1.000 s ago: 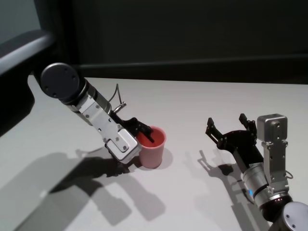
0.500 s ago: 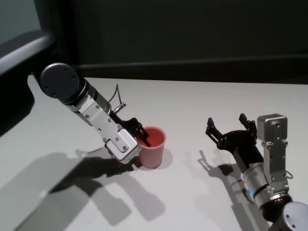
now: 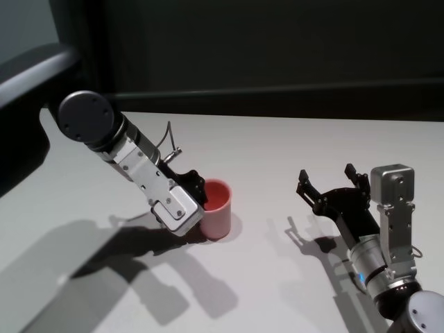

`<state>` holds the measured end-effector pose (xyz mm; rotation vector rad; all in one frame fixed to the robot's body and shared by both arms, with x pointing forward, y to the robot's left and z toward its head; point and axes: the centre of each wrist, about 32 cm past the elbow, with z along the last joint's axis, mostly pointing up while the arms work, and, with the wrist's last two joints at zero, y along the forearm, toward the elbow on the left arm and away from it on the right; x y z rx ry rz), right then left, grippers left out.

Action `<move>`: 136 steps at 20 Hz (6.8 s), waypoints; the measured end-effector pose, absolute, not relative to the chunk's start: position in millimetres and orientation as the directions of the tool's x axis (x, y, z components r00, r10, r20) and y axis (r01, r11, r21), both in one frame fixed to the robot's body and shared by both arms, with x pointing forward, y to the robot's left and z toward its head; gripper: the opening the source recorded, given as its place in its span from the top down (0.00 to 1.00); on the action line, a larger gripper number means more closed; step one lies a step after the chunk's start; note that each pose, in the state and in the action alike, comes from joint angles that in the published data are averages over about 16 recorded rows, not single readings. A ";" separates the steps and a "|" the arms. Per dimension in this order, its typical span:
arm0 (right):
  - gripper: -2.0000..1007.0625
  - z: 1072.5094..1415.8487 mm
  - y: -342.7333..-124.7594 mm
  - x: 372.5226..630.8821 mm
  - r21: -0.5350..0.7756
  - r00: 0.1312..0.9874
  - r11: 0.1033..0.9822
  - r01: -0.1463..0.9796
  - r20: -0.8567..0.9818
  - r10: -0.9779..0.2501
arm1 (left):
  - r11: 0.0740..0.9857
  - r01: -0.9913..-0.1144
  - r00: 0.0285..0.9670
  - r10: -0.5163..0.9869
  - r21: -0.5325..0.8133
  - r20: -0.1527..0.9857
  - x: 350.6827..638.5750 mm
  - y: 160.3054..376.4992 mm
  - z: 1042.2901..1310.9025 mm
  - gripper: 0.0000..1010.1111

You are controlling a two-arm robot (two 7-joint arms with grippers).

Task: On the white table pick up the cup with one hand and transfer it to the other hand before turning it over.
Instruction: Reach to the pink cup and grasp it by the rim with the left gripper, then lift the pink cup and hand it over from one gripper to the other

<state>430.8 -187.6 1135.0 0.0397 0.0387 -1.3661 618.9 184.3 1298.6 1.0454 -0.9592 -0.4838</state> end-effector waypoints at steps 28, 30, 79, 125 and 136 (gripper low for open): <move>0.01 1135.0 -187.6 430.8 0.006 0.203 0.203 0.979 -0.051 -0.978 | 0.558 -0.117 0.606 -0.615 0.822 0.504 615.6 199.8 1296.3 0.95; 0.01 1135.0 -187.6 430.8 0.006 0.203 0.203 0.979 -0.051 -0.978 | 0.587 -0.125 0.632 -0.574 0.800 0.520 614.7 205.3 1295.9 0.95; 0.01 1135.0 -187.6 430.8 0.006 0.203 0.203 0.979 -0.051 -0.978 | 0.994 -0.108 0.959 0.105 0.000 0.262 628.7 254.1 1265.2 0.95; 0.01 1135.0 -187.6 430.8 0.006 0.203 0.203 0.979 -0.051 -0.978 | 0.996 -0.055 0.969 0.069 -0.064 0.238 649.3 232.0 1256.2 0.95; 0.01 1135.0 -187.6 430.8 0.006 0.203 0.203 0.979 -0.051 -0.978 | 0.997 -0.046 0.968 0.060 -0.064 0.242 653.0 224.6 1255.3 0.95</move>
